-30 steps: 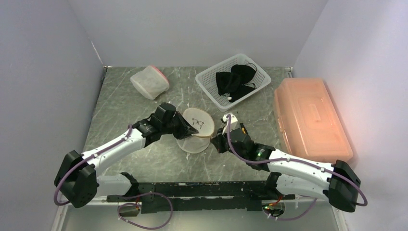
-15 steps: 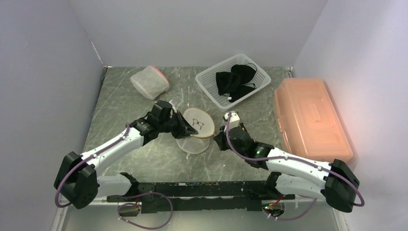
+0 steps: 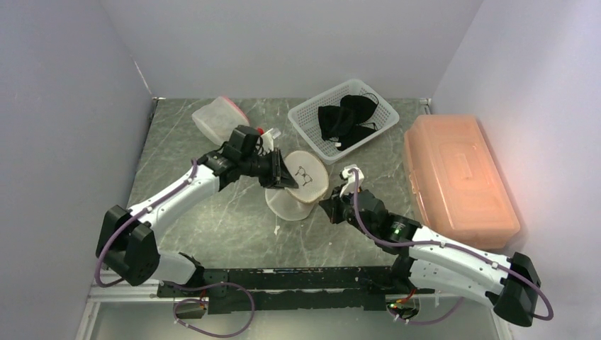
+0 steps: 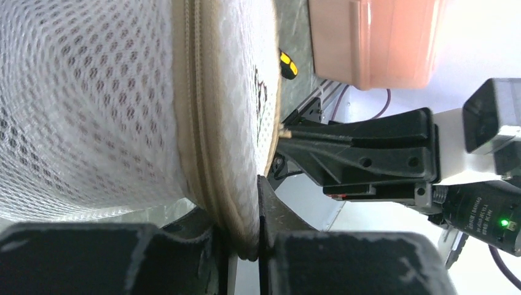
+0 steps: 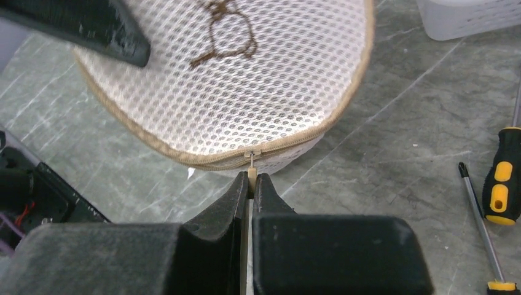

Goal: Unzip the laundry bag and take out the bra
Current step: Unzip the laundry bag at the center of the board.

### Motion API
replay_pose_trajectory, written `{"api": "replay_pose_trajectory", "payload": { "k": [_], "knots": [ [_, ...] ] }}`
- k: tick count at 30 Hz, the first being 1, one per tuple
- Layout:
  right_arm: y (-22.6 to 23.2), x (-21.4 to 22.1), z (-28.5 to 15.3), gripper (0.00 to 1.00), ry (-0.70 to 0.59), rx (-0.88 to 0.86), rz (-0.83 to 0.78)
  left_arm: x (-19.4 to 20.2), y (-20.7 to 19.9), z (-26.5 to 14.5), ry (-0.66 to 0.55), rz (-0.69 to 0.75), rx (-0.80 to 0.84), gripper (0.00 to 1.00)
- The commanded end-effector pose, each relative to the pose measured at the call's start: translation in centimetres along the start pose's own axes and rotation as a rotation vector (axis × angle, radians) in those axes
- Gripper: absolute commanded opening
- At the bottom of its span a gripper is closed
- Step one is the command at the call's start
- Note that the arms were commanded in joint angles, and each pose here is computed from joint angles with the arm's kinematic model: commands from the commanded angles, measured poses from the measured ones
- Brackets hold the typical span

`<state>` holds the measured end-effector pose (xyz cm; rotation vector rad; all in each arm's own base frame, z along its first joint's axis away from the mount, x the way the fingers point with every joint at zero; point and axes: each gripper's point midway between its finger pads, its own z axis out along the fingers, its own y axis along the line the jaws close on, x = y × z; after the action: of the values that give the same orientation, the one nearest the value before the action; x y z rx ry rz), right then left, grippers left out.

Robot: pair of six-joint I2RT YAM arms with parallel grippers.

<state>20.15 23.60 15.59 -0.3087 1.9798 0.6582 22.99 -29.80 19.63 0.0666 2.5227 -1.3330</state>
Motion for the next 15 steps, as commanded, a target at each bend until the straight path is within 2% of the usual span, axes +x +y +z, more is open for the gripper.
{"api": "replay_pose_trajectory", "payload": {
  "k": [1,6,9,10,11,12,15],
  "knots": [
    [1.2,-0.1,-1.1,0.00,-0.001,-0.058,-0.041,-1.4,-2.4,-1.2,0.035,0.215,0.056,0.25],
    [1.5,0.7,-1.1,0.00,0.008,-0.065,-0.037,-3.0,-1.3,-1.0,0.063,0.226,0.021,0.53],
    [1.4,1.7,-0.4,0.00,0.017,-0.064,-0.015,-3.6,0.2,-0.3,0.039,0.167,-0.001,0.70],
    [1.3,2.1,-0.2,0.00,0.022,-0.054,-0.004,-3.5,0.5,0.0,0.031,0.139,0.004,0.73],
    [1.2,2.2,0.1,0.00,0.022,-0.047,0.007,-3.4,0.8,0.1,0.018,0.117,0.009,0.89],
    [1.3,2.2,0.3,0.00,0.013,-0.047,0.019,-3.3,1.1,0.2,0.001,0.094,0.009,0.93],
    [1.3,2.4,0.7,0.00,0.007,-0.045,0.036,-2.3,2.3,-0.3,-0.035,0.011,-0.039,0.93]
  ]
}}
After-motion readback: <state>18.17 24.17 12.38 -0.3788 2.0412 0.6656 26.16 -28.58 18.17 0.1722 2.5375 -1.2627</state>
